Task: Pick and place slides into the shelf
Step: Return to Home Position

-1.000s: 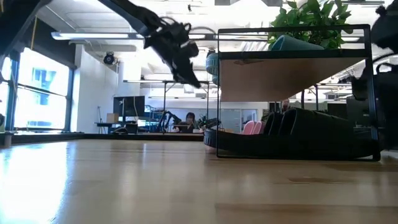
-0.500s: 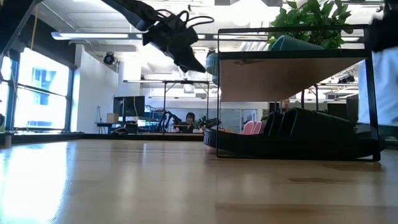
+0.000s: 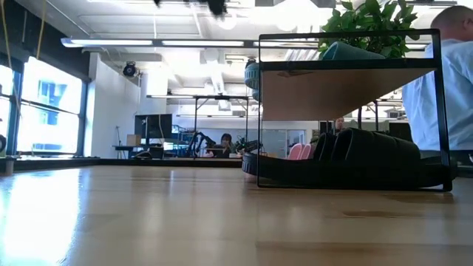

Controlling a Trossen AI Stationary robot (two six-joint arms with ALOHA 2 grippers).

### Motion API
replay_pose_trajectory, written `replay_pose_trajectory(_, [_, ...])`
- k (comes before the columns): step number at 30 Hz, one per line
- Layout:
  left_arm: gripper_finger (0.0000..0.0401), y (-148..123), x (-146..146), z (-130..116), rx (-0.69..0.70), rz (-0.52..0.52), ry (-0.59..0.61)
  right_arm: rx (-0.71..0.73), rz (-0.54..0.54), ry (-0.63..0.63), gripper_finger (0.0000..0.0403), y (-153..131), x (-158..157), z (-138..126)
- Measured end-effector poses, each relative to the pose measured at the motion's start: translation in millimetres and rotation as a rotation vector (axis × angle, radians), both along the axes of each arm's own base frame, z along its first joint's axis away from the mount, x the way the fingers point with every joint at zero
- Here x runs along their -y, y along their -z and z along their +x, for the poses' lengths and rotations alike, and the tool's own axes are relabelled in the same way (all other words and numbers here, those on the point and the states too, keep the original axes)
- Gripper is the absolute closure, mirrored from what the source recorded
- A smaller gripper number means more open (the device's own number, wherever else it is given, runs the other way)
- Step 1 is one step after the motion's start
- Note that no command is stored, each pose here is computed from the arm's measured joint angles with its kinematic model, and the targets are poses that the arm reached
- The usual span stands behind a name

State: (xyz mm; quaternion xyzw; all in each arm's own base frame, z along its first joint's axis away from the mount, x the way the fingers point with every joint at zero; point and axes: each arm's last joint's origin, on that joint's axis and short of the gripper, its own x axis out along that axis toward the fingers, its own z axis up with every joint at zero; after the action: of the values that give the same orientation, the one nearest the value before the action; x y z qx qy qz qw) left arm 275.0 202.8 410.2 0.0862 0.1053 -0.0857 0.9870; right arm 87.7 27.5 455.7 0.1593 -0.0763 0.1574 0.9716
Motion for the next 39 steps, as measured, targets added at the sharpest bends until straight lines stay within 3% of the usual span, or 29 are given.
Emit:
replay_pose_trajectory(3, [0.0401, -49.2, 30.4, -30.4, 0.159, 0.102, -0.072, 0.237, -0.220, 0.064, 0.0403, -42.6, 8.4, -27.7])
replay_pose_trajectory(6, [0.0401, -84.0, 56.5, -67.0, 0.270, 0.149, -0.211, 0.389, -0.333, 0.127, 0.0403, -71.8, 18.1, -58.9])
replay_pose_trajectory(13, [0.0401, -123.3, 108.8, -144.5, 0.422, 0.203, -0.506, 0.432, -0.351, 0.189, 0.0403, -94.1, 36.8, -113.9])
replay_pose_trajectory(19, [0.0401, -129.0, 145.5, -194.9, 0.461, 0.173, -0.619, 0.381, -0.279, 0.227, 0.0403, -75.2, 46.4, -143.6])
replay_pose_trajectory(23, [0.0401, -120.9, 161.7, -217.3, 0.450, 0.144, -0.673, 0.335, -0.224, 0.303, 0.0403, -44.5, 40.7, -133.1])
replay_pose_trajectory(29, [0.0401, -88.9, 177.3, -240.4, 0.430, 0.129, -0.755, 0.270, -0.199, 0.420, 0.0403, 6.0, 30.4, -80.1])
replay_pose_trajectory(34, [0.0401, -50.6, 177.3, -240.6, 0.475, 0.096, -0.755, 0.286, -0.221, 0.519, 0.0403, 36.1, 30.8, -35.4])
replay_pose_trajectory(39, [0.0401, -13.6, 172.6, -234.4, 0.510, 0.057, -0.743, 0.196, -0.279, 0.730, 0.0403, 55.2, 36.4, -31.1])
